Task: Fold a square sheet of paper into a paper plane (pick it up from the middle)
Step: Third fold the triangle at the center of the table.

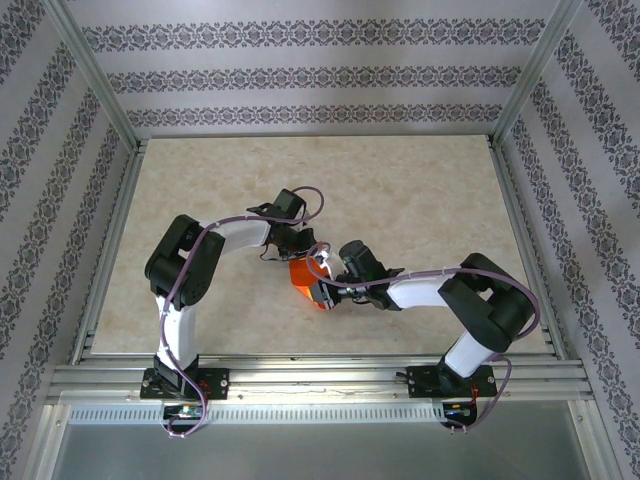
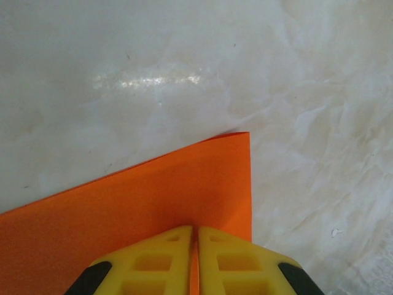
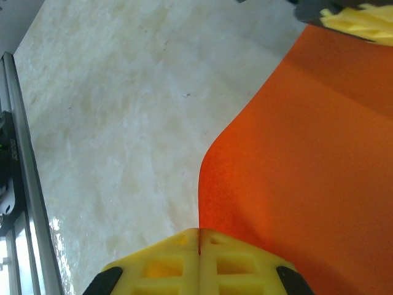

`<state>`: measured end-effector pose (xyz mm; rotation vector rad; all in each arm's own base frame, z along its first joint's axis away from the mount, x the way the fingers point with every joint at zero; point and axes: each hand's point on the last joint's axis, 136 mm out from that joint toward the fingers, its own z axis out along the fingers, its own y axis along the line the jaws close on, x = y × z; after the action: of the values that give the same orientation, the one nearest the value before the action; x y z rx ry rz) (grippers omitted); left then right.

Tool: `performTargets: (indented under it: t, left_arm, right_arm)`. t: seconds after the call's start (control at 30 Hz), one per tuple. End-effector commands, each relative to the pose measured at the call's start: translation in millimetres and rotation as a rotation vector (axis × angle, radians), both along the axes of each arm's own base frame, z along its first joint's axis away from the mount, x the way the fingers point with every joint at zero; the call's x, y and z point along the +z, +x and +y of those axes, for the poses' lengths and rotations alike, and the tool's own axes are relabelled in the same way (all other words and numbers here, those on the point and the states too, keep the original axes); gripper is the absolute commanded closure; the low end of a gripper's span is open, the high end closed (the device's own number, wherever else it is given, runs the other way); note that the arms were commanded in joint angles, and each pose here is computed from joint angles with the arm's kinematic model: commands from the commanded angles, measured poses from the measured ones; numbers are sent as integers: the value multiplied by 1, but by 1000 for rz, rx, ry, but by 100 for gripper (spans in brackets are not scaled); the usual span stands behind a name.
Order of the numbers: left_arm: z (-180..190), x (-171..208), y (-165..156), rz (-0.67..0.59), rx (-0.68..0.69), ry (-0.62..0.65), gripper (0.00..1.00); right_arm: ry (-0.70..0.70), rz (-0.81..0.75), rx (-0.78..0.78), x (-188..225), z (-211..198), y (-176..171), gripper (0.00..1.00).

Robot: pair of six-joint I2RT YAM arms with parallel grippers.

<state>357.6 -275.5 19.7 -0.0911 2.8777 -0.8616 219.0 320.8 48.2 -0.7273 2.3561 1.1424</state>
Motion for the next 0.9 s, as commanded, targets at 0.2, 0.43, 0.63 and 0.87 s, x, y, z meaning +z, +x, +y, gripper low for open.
performTargets:
  t: [0.2, 0.43, 0.63, 0.87]
  left_arm:
    - [19, -24, -17, 58, -19, 72, 88]
    - [17, -20, -16, 55, -20, 63, 88]
    - [16, -18, -16, 54, -13, 55, 89]
    - [16, -16, -17, 50, -1, 49, 89]
  right_arm:
    - [13, 70, -97, -2, -10, 26, 100]
    - [-23, 102, -127, -11, -15, 38, 100]
    - [-65, 118, -117, -17, -17, 39, 100]
    - [-110, 109, -147, -22, -24, 42, 100]
